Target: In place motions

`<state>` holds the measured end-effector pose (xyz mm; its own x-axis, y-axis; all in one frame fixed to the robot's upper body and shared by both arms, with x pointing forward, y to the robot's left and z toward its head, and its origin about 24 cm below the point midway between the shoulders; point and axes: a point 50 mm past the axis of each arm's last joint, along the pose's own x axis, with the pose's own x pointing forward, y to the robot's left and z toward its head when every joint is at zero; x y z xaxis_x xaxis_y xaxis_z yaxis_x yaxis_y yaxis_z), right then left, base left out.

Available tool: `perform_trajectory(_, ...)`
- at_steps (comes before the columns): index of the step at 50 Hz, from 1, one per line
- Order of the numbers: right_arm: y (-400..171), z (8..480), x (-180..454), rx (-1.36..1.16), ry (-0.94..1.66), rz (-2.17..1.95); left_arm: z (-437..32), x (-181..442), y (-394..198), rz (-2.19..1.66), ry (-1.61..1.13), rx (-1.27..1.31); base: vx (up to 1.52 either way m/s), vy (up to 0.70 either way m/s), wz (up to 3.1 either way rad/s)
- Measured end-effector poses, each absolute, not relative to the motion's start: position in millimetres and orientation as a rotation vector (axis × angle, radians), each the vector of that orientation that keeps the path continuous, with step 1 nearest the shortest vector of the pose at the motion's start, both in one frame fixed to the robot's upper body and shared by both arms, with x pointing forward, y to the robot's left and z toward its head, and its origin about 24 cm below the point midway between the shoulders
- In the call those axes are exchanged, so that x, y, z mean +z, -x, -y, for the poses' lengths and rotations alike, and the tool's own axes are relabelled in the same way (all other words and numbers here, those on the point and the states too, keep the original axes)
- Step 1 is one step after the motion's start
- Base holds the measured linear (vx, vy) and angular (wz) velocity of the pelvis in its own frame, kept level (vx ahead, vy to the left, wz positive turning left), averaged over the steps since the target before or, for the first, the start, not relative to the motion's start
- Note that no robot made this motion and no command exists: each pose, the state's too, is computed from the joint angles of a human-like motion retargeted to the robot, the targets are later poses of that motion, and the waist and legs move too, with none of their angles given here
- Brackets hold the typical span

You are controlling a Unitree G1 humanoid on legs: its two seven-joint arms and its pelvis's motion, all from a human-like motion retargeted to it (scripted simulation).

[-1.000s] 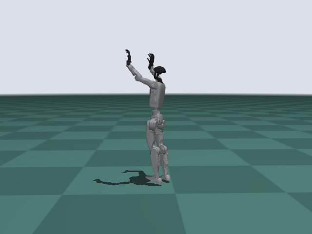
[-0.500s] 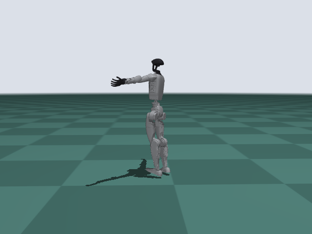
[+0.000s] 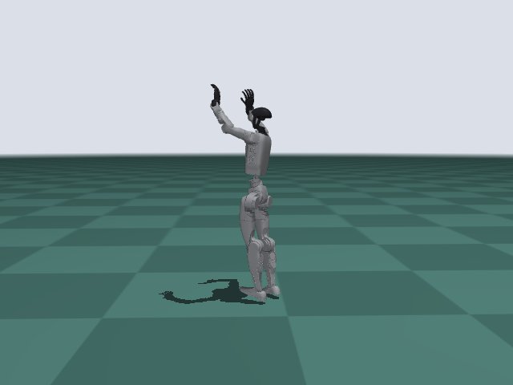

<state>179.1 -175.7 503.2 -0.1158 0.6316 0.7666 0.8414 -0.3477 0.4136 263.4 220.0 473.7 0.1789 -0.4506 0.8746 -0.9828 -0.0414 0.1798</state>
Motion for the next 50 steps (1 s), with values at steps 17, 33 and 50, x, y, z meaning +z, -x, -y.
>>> perform_trajectory(17, -157, 518, 341, -1.407, 1.128, -0.541, -501, 243, -216, -0.009, -0.412, 1.203, -0.03, 0.03, -0.06)
perform_trajectory(33, -219, 453, 369, -1.244, 0.675, 0.407, -469, 293, -241, 0.381, -0.472, 0.981, 0.01, -0.01, 0.01)
perform_trajectory(50, -214, 239, 471, -1.316, 1.797, 1.751, -309, 429, -239, 1.015, -1.632, 0.910, -0.02, 0.00, -0.02)
